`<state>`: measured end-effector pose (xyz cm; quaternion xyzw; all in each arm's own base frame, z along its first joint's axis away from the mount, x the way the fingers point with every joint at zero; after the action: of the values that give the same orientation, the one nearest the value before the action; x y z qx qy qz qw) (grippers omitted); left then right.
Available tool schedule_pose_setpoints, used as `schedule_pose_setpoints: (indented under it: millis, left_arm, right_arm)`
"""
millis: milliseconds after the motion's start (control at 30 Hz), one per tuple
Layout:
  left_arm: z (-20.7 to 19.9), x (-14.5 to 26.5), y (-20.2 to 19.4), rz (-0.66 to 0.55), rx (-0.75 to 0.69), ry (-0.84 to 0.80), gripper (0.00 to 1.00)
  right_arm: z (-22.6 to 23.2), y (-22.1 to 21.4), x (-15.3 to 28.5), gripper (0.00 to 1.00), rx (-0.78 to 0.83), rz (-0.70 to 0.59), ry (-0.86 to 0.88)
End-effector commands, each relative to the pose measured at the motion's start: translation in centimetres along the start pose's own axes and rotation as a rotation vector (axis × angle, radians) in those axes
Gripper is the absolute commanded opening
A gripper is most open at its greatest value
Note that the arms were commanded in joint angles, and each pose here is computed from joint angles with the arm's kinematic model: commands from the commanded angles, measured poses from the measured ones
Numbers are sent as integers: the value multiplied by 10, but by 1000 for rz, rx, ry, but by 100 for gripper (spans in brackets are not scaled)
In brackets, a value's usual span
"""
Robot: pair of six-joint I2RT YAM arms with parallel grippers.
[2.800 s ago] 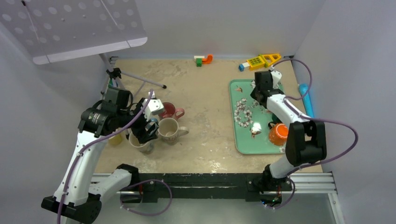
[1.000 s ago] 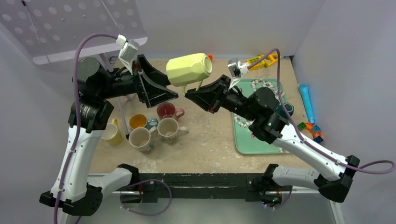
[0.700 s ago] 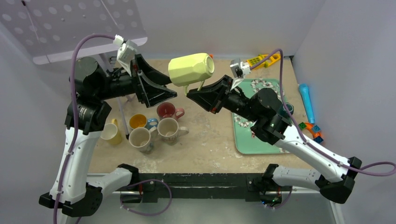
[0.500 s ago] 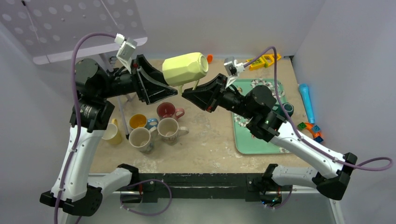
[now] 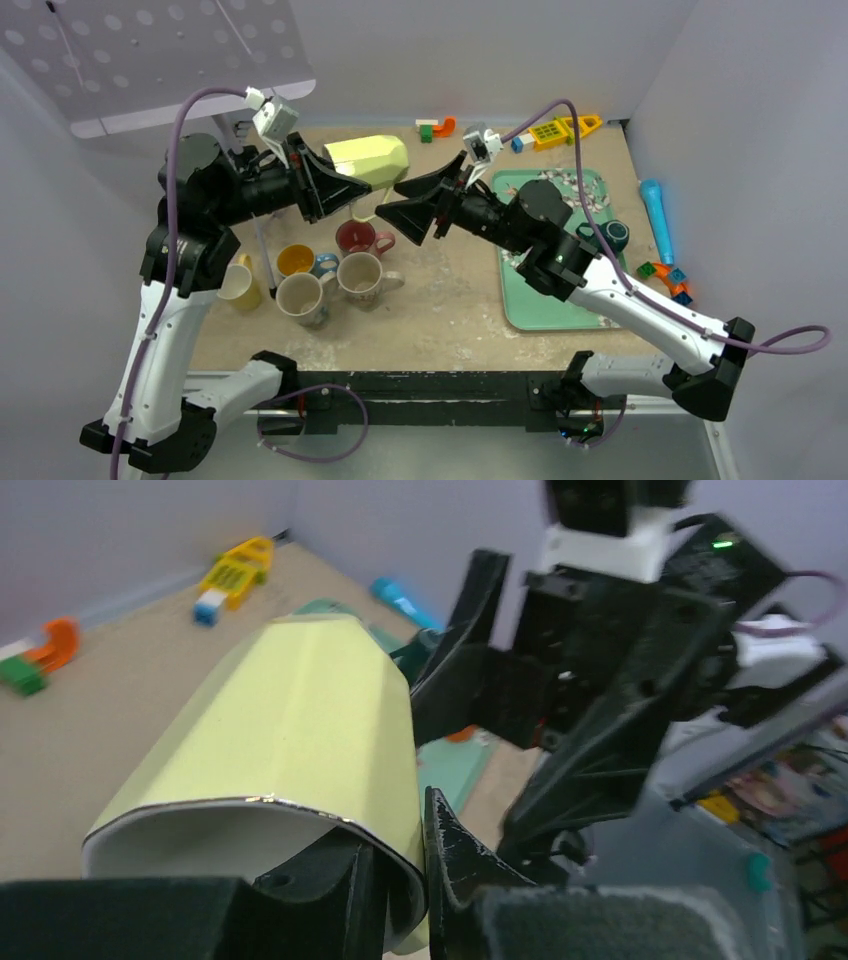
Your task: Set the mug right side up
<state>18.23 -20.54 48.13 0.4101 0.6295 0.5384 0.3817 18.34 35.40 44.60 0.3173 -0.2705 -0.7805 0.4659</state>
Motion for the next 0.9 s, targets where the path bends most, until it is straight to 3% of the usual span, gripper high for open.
schedule_pose_setpoints:
  millis: [0, 100, 200, 300, 433, 567, 867]
  left_arm:
    - [70, 44, -52, 280, -142, 464, 0]
    - [90, 84, -75, 505, -353, 580, 0]
    - [96, 130, -110, 796, -441, 632, 0]
    - [101, 172, -140, 1070, -466, 657, 0]
    - [101, 214, -167, 1325, -454, 652, 0]
    - [108, 250, -179, 1456, -408, 708, 0]
    - [121, 295, -214, 1474, -145, 734, 0]
  right_arm:
    - [-37, 38, 9, 88, 154, -139, -239]
    - [-62, 33, 17, 93, 173, -130, -359]
    - [-73, 32, 24, 95, 196, -133, -417]
    - [-78, 31, 28, 97, 221, -128, -438]
    - [-85, 30, 32, 99, 253, -119, -470]
    - [-92, 25, 37, 99, 262, -111, -491]
    - [-93, 22, 46, 99, 281, -109, -497]
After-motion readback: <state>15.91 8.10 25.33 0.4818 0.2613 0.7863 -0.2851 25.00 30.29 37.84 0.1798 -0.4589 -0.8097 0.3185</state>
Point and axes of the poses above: each gripper's point midway between its finger pads, its own x axis back along the fingers, its own z axis along the line the jaws close on, y = z × x, the point moved 1 cm from there along x, back along the fingers, and after that the axes turned 14 degrees about -x, right-handed, at the moved point
